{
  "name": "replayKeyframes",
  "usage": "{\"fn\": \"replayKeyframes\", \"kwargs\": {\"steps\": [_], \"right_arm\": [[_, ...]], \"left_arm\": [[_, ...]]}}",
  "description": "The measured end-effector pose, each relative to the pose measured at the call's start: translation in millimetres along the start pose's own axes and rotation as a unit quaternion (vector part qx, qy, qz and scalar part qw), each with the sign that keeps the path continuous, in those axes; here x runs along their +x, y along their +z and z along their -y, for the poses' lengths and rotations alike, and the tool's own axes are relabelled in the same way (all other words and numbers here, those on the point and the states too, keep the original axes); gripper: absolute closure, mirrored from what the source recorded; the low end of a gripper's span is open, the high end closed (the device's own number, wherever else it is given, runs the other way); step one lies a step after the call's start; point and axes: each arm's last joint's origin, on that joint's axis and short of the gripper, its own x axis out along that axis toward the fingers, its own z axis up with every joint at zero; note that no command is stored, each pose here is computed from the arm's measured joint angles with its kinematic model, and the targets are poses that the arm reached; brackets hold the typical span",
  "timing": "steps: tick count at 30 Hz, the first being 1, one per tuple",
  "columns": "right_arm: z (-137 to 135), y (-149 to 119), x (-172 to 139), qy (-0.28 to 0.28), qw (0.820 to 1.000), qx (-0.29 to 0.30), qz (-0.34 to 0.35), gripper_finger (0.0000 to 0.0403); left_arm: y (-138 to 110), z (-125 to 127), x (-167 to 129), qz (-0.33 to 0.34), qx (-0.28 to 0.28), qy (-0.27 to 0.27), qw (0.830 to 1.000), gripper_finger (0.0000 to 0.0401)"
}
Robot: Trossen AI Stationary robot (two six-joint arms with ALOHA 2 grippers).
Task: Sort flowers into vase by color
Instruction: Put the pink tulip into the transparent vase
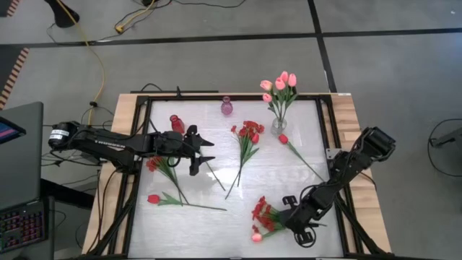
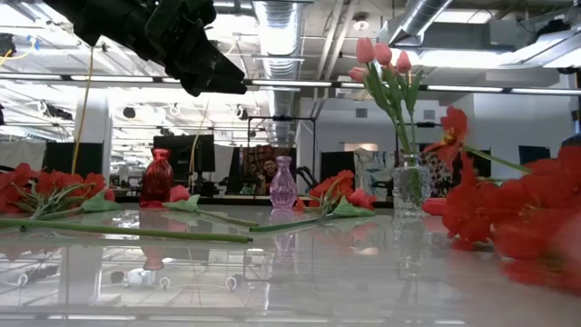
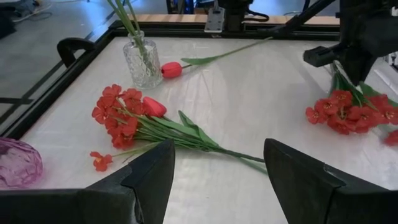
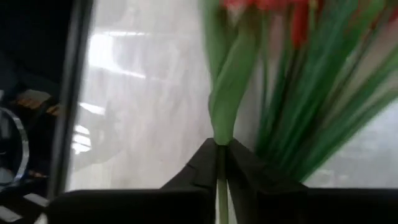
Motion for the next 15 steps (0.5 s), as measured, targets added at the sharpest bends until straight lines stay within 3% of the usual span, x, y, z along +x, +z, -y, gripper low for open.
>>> {"fn": "replayKeyframes", "kwargs": {"steps": [7,11,15], "right_arm": [[-5,24,-21,0.052,0.999,-0.008,0.000,0.0375],[-10,39,-47,0.067,0.995,-0.037,0.056,0.0364],[-7,45,-78,0.034,0.988,-0.071,0.135,0.0368]], "left_arm": [[0,0,0,0.000,-0.004,0.000,1.000,0.0166],[0,0,0,0.000,-0.009,0.000,1.000,0.0166],[0,1,0,0.000,-0.013,-0.003,1.000,0.0166]]}}
